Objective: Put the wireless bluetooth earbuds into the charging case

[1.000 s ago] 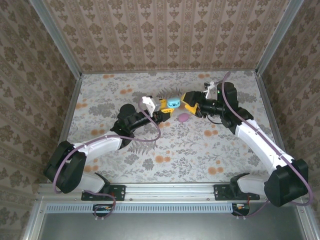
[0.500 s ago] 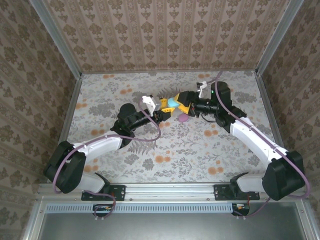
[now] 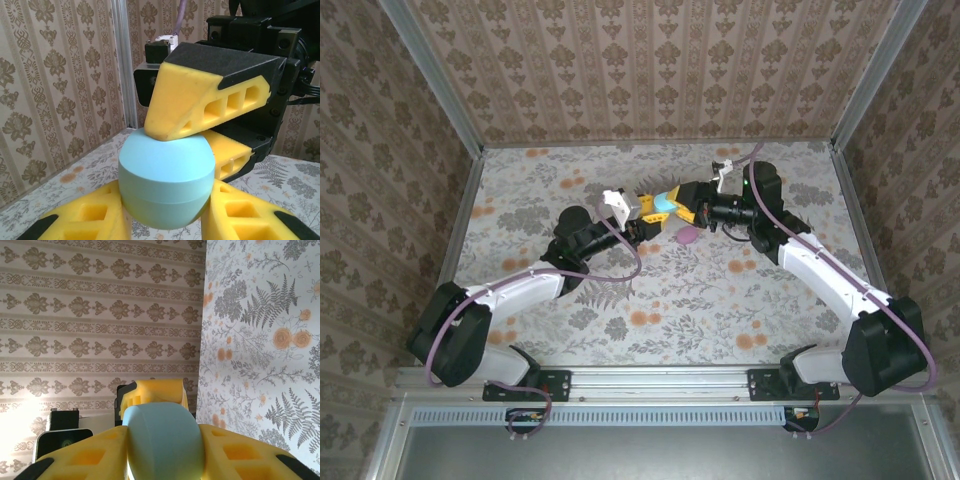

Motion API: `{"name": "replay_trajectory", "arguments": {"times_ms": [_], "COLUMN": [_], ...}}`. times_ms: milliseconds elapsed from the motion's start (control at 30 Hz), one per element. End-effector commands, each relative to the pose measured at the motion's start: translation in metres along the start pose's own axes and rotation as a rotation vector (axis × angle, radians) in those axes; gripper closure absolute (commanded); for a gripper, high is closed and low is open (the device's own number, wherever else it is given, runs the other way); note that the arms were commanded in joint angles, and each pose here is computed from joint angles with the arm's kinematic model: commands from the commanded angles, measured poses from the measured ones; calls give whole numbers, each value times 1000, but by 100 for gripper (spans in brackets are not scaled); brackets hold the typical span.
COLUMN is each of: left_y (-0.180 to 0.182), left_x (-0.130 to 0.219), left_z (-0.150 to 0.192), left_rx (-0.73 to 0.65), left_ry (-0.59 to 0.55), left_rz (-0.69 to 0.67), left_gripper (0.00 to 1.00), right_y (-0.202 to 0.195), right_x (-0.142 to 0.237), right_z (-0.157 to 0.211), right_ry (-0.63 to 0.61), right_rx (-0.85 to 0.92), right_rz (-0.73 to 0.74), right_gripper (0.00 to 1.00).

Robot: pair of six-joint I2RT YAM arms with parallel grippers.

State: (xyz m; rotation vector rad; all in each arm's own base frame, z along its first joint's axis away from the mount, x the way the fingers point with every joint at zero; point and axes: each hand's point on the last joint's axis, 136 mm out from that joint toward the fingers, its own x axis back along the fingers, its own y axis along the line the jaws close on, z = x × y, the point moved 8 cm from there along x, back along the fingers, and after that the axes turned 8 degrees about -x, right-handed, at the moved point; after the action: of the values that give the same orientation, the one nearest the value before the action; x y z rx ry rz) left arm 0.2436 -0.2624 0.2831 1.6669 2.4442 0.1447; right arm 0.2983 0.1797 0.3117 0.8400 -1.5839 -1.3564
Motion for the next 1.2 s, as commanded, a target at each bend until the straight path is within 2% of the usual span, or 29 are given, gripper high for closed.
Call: {"name": "replay_trajectory", "arguments": {"times_ms": [0, 67, 133, 300, 533, 733, 867, 1067, 1167], "left_y": [0, -1, -2, -5, -3, 11, 15, 18, 20], "left_x": [-2, -1, 0, 16, 50, 66, 71, 72, 74], "left_z": [-12, -10, -6, 7, 13, 8, 10, 11, 13], "left_rx": [-15, -19, -26, -34, -46, -59, -42, -38, -37], "left_ry": [-27, -9, 38, 106, 177, 217, 236, 260, 267], "left_rz": [12, 9, 12, -29, -161, -307, -373, -378, -404], "left_gripper": [57, 53, 33, 15, 14, 13, 12, 11, 11], "right_y": [1, -4, -9, -42, -120, -175, -197, -221, -229], "right_x": [1, 3, 6, 13, 9, -6, -15, -17, -12], "right_z": [5, 4, 1, -6, -9, -9, -9, -4, 1], "right_ry": [27, -8, -46, -160, -215, -186, -169, -159, -149], "right_rx": [19, 19, 17, 0, -15, -60, -74, -79, -84], "right_rz": [-19, 4, 19, 139, 352, 438, 479, 574, 622], "right_gripper": [64, 65, 65, 65, 66, 67, 68, 68, 65]}}
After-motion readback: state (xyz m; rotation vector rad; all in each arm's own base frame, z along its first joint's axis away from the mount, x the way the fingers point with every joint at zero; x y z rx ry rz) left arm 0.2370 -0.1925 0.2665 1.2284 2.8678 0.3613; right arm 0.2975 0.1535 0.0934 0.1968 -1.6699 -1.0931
